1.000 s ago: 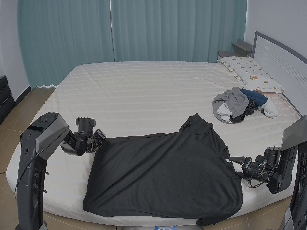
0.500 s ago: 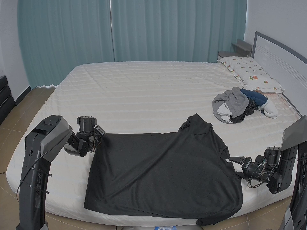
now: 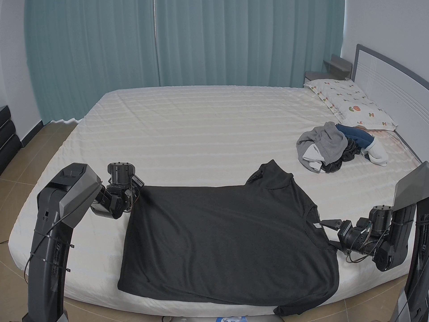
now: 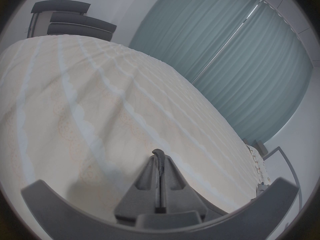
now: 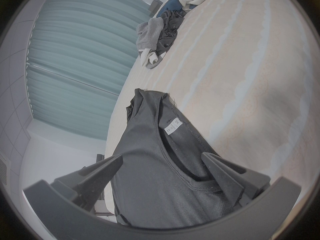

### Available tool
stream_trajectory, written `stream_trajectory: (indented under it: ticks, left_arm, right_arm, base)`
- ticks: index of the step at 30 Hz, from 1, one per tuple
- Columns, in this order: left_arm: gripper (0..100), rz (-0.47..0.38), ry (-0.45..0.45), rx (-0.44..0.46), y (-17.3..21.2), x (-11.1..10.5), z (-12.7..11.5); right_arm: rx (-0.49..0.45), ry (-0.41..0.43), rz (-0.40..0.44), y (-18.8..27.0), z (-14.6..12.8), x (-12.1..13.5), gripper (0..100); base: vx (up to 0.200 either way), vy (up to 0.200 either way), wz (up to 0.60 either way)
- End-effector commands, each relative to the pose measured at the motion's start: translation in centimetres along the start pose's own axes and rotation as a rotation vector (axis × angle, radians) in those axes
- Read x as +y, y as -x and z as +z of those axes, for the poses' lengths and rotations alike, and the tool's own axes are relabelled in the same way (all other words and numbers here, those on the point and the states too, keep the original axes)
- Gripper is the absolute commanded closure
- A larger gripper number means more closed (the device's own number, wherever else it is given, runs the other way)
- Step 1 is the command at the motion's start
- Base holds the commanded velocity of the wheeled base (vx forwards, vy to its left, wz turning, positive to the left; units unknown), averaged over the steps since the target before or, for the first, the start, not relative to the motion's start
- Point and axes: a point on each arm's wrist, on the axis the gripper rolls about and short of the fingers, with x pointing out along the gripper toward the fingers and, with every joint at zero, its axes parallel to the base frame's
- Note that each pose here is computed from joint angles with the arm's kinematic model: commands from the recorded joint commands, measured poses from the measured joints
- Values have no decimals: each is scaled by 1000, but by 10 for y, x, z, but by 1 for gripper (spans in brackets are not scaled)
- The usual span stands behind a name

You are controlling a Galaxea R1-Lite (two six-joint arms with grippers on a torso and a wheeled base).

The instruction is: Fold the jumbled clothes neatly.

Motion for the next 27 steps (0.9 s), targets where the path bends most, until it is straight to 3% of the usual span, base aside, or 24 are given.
stream_trajectory:
  ticks: [1, 9, 10, 20, 23, 27]
  left_arm:
    - [100, 3, 0, 1, -1, 1, -1]
    - [100, 1, 27, 10, 2, 1, 0]
    - [0, 0, 34, 16, 2, 1, 0]
    - [0, -23, 115, 1, 24, -5, 24]
    - [0, -71, 138, 80, 71, -7, 40]
    - [0, -135, 143, 77, 97, -14, 48]
  right_arm:
    - [-5, 4, 7, 0, 0, 1, 0]
    - [-5, 6, 6, 0, 0, 1, 0]
    - [-5, 6, 6, 0, 0, 1, 0]
    - [-5, 6, 6, 0, 0, 1, 0]
    - [-4, 5, 6, 0, 0, 1, 0]
    - [-4, 5, 6, 0, 0, 1, 0]
  base:
    - [0, 0, 0]
    - [0, 0, 0]
    - [0, 0, 0]
    - [0, 0, 0]
    - [0, 0, 0]
    - [0, 0, 0]
